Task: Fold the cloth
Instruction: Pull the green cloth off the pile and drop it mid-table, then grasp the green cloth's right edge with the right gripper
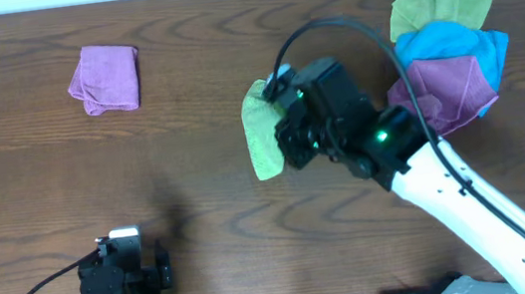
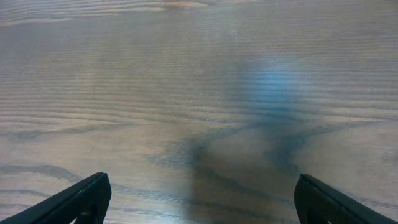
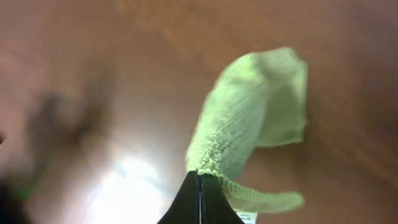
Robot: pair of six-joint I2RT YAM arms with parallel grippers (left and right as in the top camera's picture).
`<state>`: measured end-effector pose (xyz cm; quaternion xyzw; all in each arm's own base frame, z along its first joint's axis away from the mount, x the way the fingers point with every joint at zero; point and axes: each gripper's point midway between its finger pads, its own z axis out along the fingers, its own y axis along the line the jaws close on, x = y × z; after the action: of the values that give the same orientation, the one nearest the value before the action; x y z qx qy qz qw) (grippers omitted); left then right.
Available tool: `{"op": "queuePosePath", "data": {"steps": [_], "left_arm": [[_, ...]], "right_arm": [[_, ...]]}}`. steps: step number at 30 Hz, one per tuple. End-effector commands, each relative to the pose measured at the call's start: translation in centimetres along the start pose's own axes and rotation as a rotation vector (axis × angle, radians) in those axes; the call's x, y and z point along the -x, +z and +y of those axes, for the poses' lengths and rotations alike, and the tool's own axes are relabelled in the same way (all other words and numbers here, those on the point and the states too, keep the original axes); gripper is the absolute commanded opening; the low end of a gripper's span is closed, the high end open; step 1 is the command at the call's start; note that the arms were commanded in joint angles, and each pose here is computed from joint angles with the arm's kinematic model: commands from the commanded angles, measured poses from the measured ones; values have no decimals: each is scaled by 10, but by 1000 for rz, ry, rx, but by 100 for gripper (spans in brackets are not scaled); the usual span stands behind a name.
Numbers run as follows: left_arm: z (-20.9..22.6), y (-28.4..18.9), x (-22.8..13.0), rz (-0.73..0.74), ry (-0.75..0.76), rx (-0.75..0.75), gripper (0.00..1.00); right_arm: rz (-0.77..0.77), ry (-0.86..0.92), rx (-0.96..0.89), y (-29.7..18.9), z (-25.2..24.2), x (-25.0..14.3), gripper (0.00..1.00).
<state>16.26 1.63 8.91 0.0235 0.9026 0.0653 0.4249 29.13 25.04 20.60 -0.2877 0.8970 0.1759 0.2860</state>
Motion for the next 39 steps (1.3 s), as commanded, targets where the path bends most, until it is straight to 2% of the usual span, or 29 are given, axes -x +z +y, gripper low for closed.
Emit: {"op": "queuePosePath", "data": {"steps": [1, 7, 10, 16, 20, 24, 28, 30, 32, 33, 35, 39], "left_arm": [[2, 1, -12, 44, 32, 14, 95], [2, 1, -12, 44, 32, 14, 95], [2, 1, -12, 44, 32, 14, 95], [2, 1, -12, 44, 32, 14, 95], [2, 1, -12, 44, 32, 14, 95], [2, 1, -12, 44, 32, 14, 95], [2, 1, -12, 44, 32, 14, 95], [2, 1, -12, 44, 32, 14, 95], [2, 1, -12, 44, 32, 14, 95], [2, 1, -12, 44, 32, 14, 95], [2, 1, -12, 44, 32, 14, 95], [2, 1, -12, 44, 32, 14, 95]], "right_arm": [[-41, -82, 58, -27, 28, 4, 1], [23, -108, 90, -69, 43, -32, 1], [10, -138, 189, -97, 67, -44, 2], [38, -174, 250, -110, 84, -61, 1], [8, -208, 147, -91, 69, -44, 1], [-60, -250, -13, -46, 42, -3, 1], [-129, -169, -220, 25, -24, 43, 2], [-192, -40, -419, 47, -83, 62, 30], [-240, 59, -503, 53, -117, 70, 60], [-255, 90, -508, 51, -125, 73, 68], [-281, 134, -505, 40, -132, 79, 70], [-240, 125, -386, 31, -111, 71, 68]]}}
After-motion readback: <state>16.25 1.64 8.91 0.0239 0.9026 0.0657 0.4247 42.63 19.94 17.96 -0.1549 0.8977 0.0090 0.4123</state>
